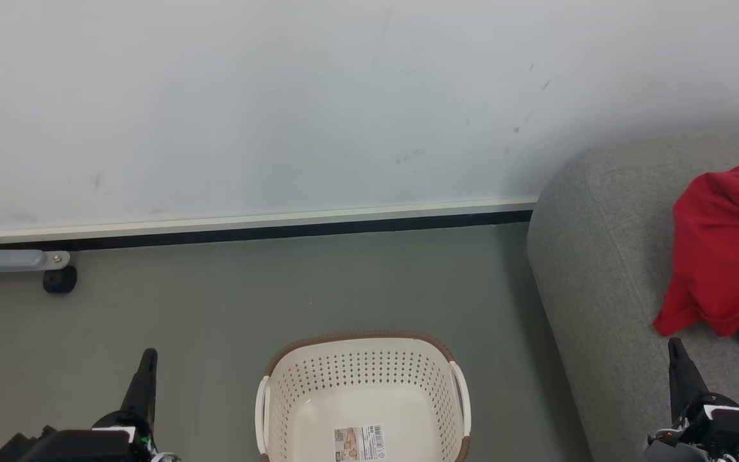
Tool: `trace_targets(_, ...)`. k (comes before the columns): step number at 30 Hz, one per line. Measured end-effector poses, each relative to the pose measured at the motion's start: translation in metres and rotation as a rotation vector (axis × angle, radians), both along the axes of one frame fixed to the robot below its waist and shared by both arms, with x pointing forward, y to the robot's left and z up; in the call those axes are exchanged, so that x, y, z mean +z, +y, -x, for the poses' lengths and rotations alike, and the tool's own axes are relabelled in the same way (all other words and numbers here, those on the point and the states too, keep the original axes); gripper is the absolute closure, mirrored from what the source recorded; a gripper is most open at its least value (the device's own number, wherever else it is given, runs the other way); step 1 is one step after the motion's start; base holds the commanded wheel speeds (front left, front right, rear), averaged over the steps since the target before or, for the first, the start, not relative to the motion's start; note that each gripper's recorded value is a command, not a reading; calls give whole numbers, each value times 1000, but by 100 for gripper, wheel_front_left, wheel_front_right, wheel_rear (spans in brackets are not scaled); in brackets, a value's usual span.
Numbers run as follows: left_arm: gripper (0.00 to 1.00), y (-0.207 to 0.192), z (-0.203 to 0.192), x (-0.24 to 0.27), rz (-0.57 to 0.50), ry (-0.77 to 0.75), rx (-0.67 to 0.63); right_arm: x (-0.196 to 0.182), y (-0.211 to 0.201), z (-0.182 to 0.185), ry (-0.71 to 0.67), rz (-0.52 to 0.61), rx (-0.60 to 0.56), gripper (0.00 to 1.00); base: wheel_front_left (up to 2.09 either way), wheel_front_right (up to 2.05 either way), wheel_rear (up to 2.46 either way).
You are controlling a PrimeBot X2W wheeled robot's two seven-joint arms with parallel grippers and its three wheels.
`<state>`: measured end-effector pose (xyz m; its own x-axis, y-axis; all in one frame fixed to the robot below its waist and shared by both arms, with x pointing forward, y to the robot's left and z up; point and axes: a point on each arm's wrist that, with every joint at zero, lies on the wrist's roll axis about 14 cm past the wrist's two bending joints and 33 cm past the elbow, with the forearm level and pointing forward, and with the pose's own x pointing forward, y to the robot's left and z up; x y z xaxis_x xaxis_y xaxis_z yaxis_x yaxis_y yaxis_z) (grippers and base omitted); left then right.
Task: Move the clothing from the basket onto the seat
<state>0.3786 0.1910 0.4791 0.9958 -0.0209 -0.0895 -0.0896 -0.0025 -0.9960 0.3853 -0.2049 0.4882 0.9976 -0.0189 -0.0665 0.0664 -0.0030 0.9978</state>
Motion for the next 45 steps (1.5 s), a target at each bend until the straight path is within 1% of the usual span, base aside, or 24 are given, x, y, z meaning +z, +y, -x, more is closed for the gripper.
trace_targets(45, 100, 0, 0, 0, 0, 1, 0, 0, 0, 0, 0, 0, 0, 100, 0, 0, 0)
